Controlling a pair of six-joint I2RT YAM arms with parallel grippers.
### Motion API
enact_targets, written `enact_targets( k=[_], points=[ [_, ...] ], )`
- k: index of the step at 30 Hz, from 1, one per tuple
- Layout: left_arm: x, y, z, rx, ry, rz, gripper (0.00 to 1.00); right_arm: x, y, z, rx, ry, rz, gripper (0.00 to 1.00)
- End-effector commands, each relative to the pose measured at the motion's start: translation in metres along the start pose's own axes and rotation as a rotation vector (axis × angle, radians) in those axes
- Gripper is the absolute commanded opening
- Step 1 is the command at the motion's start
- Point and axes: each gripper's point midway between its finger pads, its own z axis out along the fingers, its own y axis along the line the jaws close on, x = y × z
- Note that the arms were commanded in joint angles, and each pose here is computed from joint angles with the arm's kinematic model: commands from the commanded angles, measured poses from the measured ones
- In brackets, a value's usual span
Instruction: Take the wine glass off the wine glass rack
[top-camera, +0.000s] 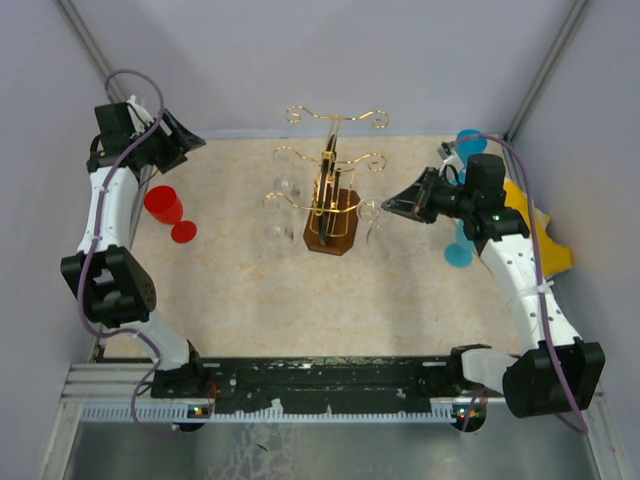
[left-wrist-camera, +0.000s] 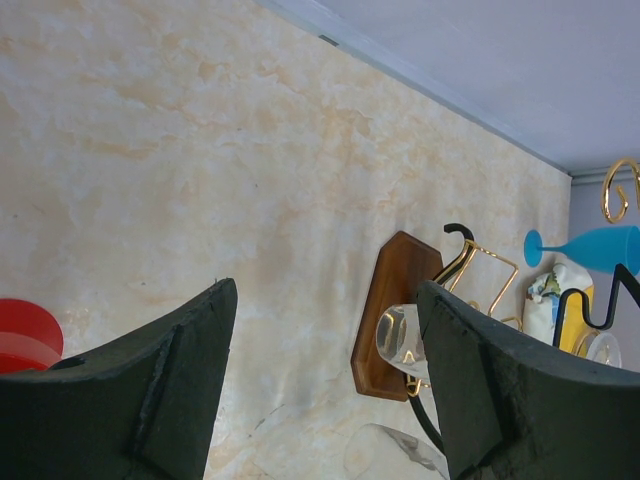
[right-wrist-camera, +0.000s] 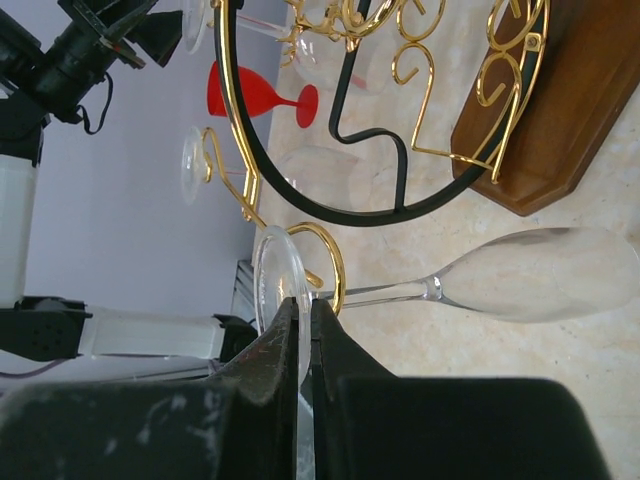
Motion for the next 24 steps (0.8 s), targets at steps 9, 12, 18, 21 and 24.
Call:
enact_targets(
  k=[9,12,18,21,24],
  points=[
    [-0.007,-0.017,-0.016,0.033,-0.034,0.021,0.79,-0.025,0.041,0.011,-0.143,-0.01,-0.062,0.0],
    [-0.007,-0.018,-0.017,0.034,-0.035,0.02,0.79,-0.012,0.051,0.026,-0.142,0.06,-0.105,0.0],
    [-0.01,-0.022,-0.024,0.035,-0.05,0.027,0.79,0.001,0.071,0.031,-0.196,0.099,-0.132,0.0],
    [-0.011,-0.026,-0.027,0.043,-0.055,0.028,0.79,0.009,0.078,0.026,-0.216,0.121,-0.15,0.0],
    [-0.012,-0.029,-0.032,0.048,-0.06,0.029,0.79,0.017,0.087,0.019,-0.23,0.138,-0.179,0.0]
  ],
)
